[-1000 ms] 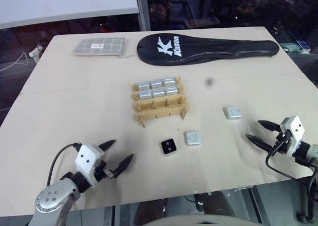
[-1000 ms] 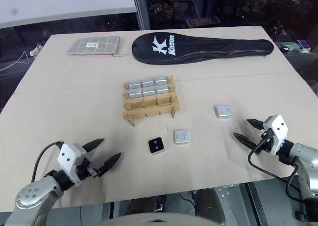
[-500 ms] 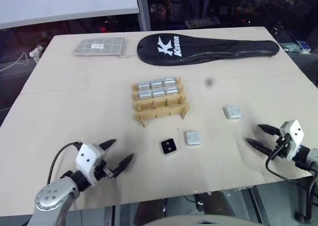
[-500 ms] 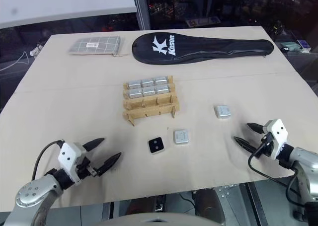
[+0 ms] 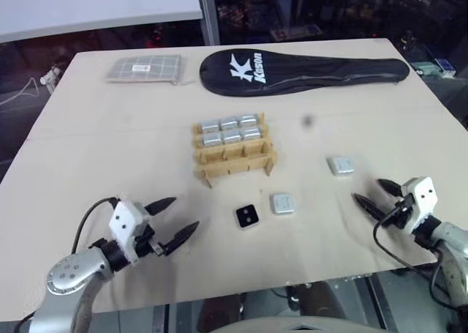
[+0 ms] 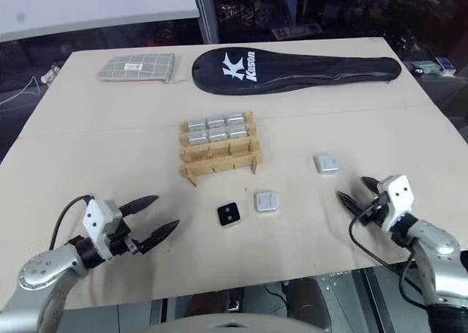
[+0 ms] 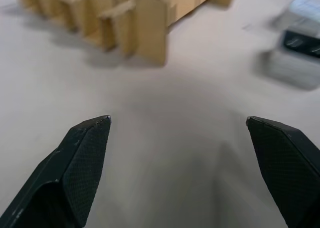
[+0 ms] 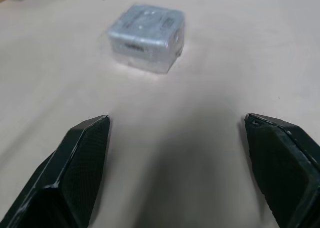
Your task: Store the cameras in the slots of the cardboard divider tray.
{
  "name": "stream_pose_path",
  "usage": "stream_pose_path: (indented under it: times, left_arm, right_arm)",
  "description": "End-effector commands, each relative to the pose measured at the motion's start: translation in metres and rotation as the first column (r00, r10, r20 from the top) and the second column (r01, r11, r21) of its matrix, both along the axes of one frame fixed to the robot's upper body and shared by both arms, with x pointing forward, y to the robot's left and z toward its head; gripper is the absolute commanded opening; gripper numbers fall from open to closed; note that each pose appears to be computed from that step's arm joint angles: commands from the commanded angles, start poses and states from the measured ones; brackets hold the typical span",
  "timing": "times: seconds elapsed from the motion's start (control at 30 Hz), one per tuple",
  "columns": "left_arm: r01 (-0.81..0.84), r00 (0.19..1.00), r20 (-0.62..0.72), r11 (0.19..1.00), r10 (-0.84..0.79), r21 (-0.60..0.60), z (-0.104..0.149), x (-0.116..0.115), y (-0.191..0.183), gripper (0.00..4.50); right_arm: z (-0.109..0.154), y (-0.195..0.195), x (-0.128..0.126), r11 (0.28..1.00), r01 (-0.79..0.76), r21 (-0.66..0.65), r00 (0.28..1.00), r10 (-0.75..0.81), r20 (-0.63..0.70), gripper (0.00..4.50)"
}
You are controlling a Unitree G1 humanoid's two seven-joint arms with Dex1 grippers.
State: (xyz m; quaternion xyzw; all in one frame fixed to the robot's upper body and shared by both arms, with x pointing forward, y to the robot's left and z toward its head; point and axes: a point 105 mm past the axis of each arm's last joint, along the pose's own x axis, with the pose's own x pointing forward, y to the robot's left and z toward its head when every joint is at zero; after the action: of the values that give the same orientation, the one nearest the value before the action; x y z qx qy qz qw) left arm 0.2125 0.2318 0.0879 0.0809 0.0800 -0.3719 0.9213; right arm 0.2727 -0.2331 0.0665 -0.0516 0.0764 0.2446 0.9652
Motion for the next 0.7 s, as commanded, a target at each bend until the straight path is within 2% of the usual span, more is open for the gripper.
stream_pose_path:
  times: [0.03,0.23,0.37,0.47,0.6,0.7]
  left_arm:
    - [0.074,0.997,0.036,0.997,-0.073,-0.012,0.021,-0.001,0.008,4.5]
    - [0.171,0.982,0.083,0.985,-0.169,-0.017,0.053,0.004,0.015,4.5]
    - [0.21,0.972,0.108,0.978,-0.209,0.002,0.068,0.006,0.016,4.5]
    - [0.219,0.968,0.12,0.976,-0.219,0.011,0.075,0.009,0.013,4.5]
    - [0.225,0.966,0.128,0.974,-0.225,0.015,0.078,0.008,0.008,4.5]
    - [0.221,0.966,0.131,0.975,-0.222,0.02,0.079,0.006,0.006,4.5]
  right_arm:
    - [0.008,0.016,0.005,0.999,0.043,0.018,0.999,-0.044,0.029,4.27]
    - [0.006,0.033,0.015,0.99,0.139,0.027,0.99,-0.139,0.011,4.27]
    - [0.009,0.055,0.022,0.994,0.103,0.041,0.995,-0.103,0.004,4.27]
    - [0.004,0.062,0.028,0.993,0.119,0.024,0.993,-0.119,-0.005,4.27]
    - [0.004,0.07,0.039,0.985,0.158,0.063,0.987,-0.158,-0.005,4.27]
    - [0.002,0.065,0.048,0.972,0.228,0.06,0.974,-0.228,-0.001,4.27]
